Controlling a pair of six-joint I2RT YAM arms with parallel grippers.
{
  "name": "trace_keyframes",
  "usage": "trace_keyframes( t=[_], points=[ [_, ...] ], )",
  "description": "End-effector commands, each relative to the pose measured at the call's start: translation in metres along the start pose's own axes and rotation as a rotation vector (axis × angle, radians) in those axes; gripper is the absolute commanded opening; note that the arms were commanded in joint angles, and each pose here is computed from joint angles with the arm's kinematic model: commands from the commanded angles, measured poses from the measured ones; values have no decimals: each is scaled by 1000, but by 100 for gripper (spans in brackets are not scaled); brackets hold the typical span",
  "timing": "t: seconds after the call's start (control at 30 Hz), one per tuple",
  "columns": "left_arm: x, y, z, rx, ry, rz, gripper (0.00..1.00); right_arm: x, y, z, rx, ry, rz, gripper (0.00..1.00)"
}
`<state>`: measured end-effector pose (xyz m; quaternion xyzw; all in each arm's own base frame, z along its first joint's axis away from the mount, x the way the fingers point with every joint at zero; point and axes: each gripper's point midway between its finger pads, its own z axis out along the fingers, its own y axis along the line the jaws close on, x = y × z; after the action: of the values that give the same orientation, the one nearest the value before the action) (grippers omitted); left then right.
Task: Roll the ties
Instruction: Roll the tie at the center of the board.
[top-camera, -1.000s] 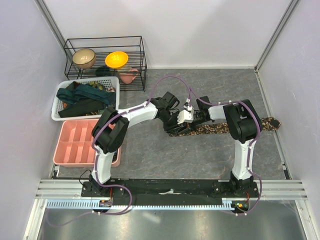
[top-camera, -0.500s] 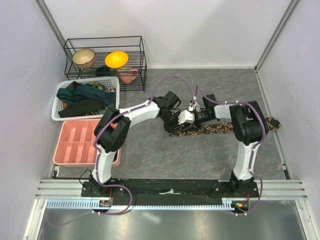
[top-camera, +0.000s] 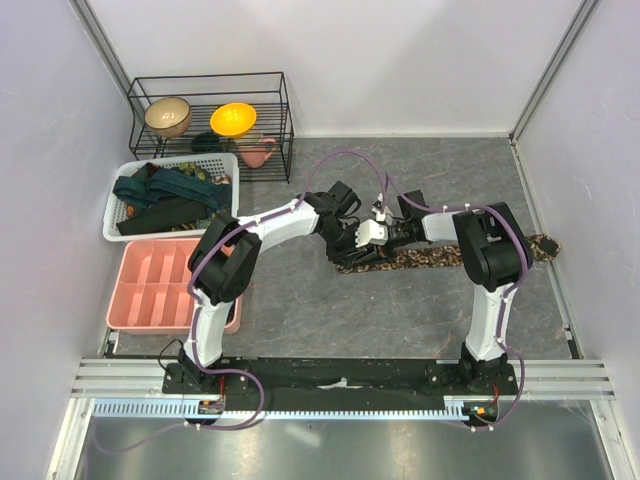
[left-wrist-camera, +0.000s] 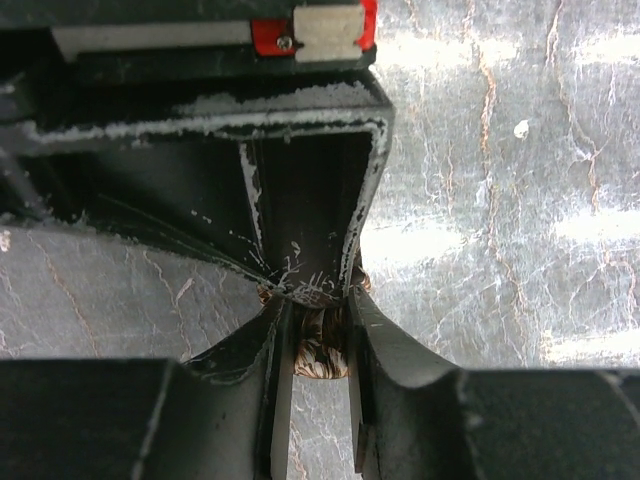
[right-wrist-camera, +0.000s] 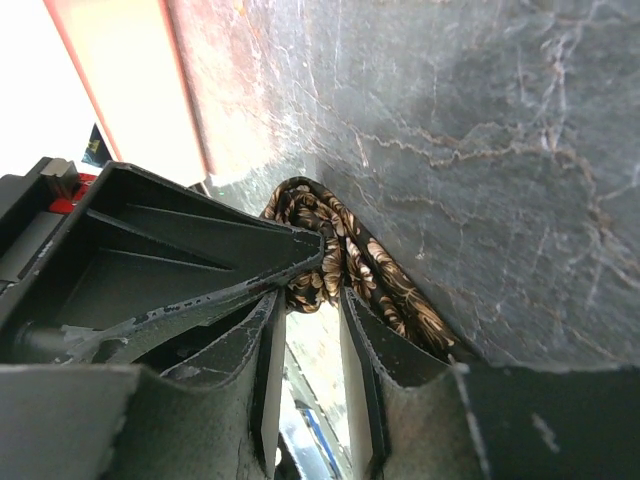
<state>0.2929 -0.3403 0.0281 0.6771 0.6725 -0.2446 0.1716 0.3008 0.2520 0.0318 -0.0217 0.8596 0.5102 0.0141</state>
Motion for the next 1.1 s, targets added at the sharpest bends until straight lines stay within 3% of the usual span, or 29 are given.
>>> trace_keyframes(
  t=[0.0, 0.3, 1.07],
  points=[
    [43, -8, 14, 44, 139, -34, 29, -2, 6, 6, -64, -3, 10, 34],
    [40, -9, 13, 50, 127, -25, 28, -5, 9, 11, -118, -20, 94, 29],
    [38, -11, 12, 61, 118, -17, 27, -8, 9, 15, -202, -113, 260, 30]
  ],
)
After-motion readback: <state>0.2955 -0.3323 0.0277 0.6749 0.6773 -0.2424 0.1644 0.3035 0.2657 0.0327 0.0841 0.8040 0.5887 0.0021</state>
